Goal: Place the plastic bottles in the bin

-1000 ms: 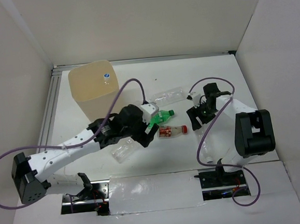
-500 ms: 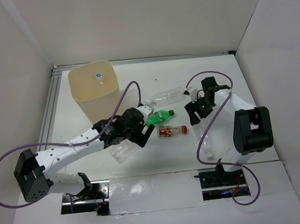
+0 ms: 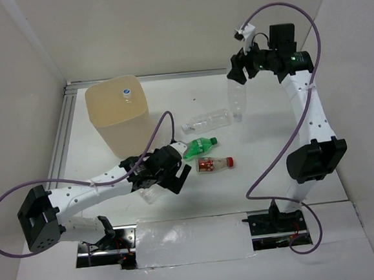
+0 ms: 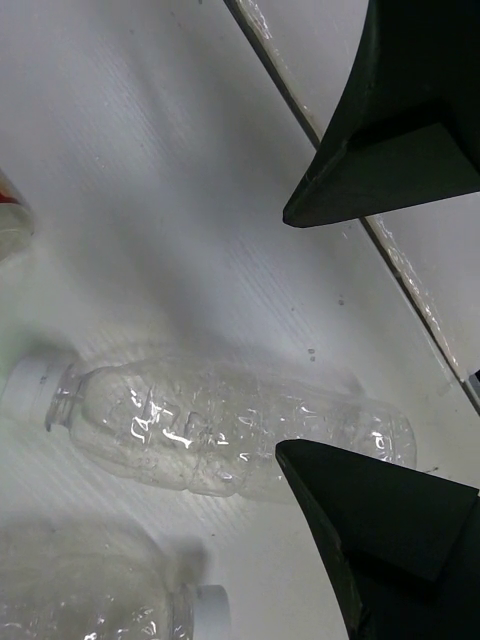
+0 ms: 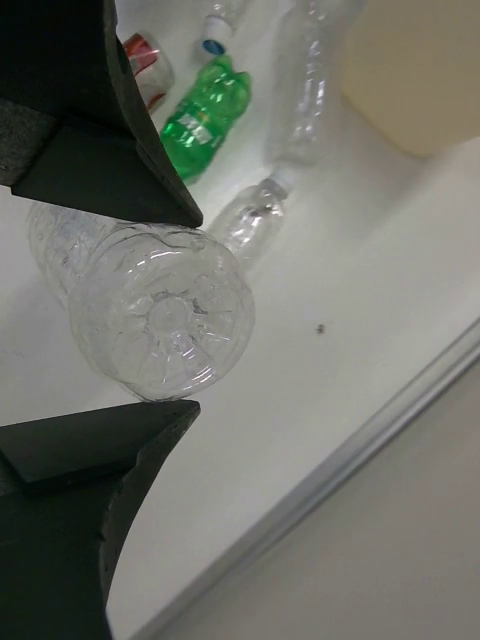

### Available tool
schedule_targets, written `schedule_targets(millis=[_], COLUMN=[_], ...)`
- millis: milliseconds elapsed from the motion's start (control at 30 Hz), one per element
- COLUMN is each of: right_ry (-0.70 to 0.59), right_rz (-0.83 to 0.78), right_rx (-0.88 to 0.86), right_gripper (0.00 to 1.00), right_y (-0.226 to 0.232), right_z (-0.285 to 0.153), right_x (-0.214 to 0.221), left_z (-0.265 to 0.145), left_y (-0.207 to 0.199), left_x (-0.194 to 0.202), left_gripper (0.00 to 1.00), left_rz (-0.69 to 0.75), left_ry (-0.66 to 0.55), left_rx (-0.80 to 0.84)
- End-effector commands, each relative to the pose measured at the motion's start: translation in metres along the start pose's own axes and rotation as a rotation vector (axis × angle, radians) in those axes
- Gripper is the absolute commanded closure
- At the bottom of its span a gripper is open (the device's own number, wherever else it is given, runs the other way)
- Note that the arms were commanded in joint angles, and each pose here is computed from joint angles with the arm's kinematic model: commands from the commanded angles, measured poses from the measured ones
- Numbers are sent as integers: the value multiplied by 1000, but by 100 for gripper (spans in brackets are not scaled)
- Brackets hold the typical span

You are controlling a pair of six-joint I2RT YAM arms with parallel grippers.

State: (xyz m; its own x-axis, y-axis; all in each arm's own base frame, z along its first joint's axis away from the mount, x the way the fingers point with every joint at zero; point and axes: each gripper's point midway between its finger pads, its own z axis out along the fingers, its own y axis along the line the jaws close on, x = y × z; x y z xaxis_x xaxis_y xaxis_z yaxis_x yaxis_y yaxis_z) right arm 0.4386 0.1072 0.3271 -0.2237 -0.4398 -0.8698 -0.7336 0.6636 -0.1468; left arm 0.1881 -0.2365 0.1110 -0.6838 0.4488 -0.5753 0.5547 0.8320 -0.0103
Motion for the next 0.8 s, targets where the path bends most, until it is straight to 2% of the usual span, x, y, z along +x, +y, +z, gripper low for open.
schedule_targets(millis=[0, 67, 300, 433, 600, 767], right_ry=[-67, -138, -462, -651, -804, -882], right_rz=[32, -21, -140, -188, -209, -117], right_rx=[-139, -131, -121, -156, -217, -341], right_gripper=[66, 69, 69, 69, 71, 71], right_y=[28, 26, 38, 66, 105, 150], right_z=[4, 5, -10, -25, -32, -2], right_x=[-31, -57, -166, -233, -282, -306], left_z=[-9, -10, -10, -9, -11, -9], left_y=[-2, -6, -16, -19, -18, -12], left_x=[-1, 0, 8, 13, 13, 22], left_gripper=[0, 0, 0, 0, 0, 0], left_rz=[-41, -45, -59, -91, -108, -136], left_ry=[-30, -30, -7, 2, -18, -20], left_rx=[-7, -2, 2, 3, -25, -53])
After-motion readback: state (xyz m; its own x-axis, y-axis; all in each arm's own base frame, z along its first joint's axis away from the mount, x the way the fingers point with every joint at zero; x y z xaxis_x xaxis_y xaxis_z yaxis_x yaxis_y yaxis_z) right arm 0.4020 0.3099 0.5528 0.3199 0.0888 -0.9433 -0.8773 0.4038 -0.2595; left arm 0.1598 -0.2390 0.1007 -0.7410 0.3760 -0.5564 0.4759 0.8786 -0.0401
